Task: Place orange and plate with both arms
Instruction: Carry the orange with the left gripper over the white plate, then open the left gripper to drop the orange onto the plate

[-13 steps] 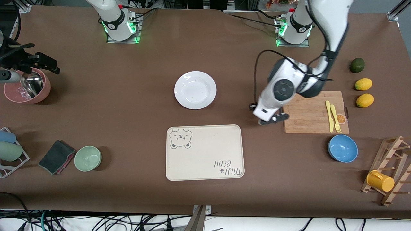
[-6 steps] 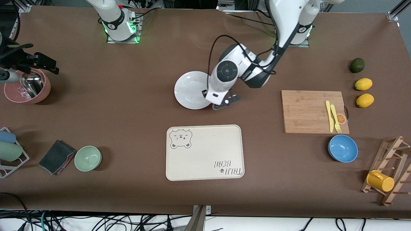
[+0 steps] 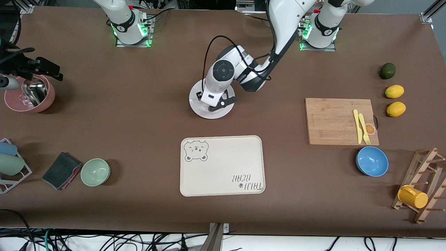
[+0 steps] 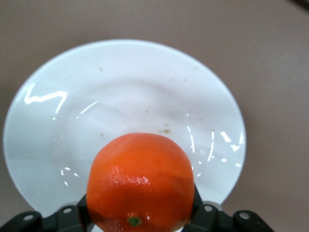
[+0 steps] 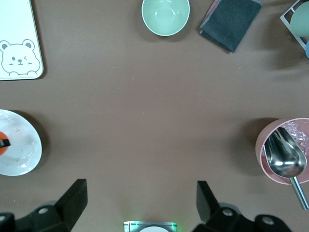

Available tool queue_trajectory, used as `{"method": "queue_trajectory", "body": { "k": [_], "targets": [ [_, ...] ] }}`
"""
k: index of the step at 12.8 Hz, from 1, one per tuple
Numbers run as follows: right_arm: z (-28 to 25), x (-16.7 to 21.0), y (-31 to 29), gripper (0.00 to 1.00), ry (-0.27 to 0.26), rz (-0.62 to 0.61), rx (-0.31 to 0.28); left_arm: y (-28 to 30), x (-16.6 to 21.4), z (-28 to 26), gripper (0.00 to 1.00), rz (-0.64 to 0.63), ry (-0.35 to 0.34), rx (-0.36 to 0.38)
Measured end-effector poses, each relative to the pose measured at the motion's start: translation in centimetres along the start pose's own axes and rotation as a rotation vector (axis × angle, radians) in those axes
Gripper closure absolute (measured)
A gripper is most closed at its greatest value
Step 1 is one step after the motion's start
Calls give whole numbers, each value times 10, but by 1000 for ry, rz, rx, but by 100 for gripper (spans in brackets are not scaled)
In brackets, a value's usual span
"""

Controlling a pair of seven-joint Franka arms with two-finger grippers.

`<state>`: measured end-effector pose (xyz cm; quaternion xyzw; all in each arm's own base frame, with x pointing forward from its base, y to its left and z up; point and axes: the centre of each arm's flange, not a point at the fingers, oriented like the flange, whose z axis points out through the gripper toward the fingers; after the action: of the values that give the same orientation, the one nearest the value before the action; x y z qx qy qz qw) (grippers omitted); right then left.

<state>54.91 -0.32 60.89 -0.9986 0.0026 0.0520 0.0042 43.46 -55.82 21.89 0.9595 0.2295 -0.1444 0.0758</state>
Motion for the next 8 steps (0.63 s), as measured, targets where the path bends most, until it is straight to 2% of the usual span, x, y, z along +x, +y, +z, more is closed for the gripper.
{"method": "queue_trajectory", "body": {
  "k": [3, 4, 6, 8],
  "targets": [
    [0, 0, 0, 0, 0, 0, 0, -3, 2, 24, 29, -2, -5, 24],
    [0, 0, 0, 0, 0, 0, 0, -3, 6, 21, 22, -6, 1, 21],
    [0, 0, 0, 0, 0, 0, 0, 0, 12, 15, 1, -5, 18, 12],
    [0, 0, 1, 0, 0, 2, 0, 2, 17, 5, 0, -3, 32, 11]
  ]
}}
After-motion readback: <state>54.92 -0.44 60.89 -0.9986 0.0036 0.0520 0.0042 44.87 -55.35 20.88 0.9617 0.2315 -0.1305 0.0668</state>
